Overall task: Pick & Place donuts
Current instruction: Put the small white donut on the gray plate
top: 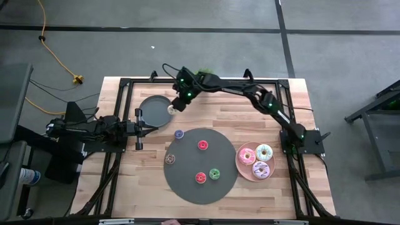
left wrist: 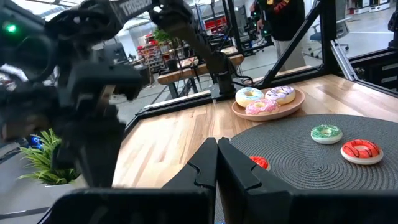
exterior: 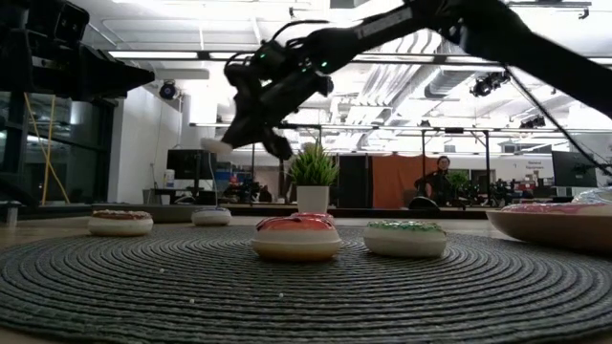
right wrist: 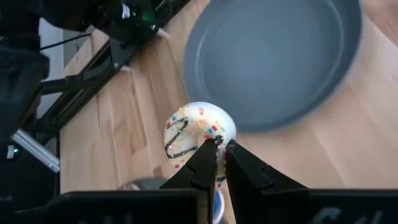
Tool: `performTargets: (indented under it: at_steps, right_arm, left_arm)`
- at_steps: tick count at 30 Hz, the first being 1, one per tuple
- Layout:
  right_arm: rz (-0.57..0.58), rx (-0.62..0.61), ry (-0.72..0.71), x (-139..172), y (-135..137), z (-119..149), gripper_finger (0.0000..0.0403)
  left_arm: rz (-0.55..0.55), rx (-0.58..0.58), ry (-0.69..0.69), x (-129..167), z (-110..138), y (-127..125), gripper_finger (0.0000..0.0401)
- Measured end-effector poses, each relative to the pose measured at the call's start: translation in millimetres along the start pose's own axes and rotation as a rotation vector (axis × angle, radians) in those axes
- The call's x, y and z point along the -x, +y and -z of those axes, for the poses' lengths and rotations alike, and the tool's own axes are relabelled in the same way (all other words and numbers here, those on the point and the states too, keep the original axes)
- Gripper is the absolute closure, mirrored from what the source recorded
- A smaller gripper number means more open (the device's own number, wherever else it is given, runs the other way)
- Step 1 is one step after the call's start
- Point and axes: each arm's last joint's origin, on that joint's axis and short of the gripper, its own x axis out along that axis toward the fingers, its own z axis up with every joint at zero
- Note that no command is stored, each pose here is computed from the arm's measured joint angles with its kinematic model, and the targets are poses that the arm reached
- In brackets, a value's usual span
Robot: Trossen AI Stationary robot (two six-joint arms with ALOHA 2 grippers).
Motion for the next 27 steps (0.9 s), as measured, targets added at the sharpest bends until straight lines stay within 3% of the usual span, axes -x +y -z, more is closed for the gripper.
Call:
performTargets:
  at_steps: [10,18,27]
  right_arm:
    - [-0.019,0.009,-0.06,-38.1,-11.2,-0.5,0.0378]
    - [0.123,0.016,-0.134,-46.1,-12.9,3.1,0.0381]
    - [0.169,-0.156,-0.168,-52.6,-9.3,7.1,0.0381]
  left_arm:
    - [0.0,0.0,0.0,0.0,0.1,0.0,0.0401]
    - [0.001,0.0,0.0,0.0,0.0,-0.1,0.0401]
    - [0.0,0.0,0.0,0.0,0.0,0.0,0.0401]
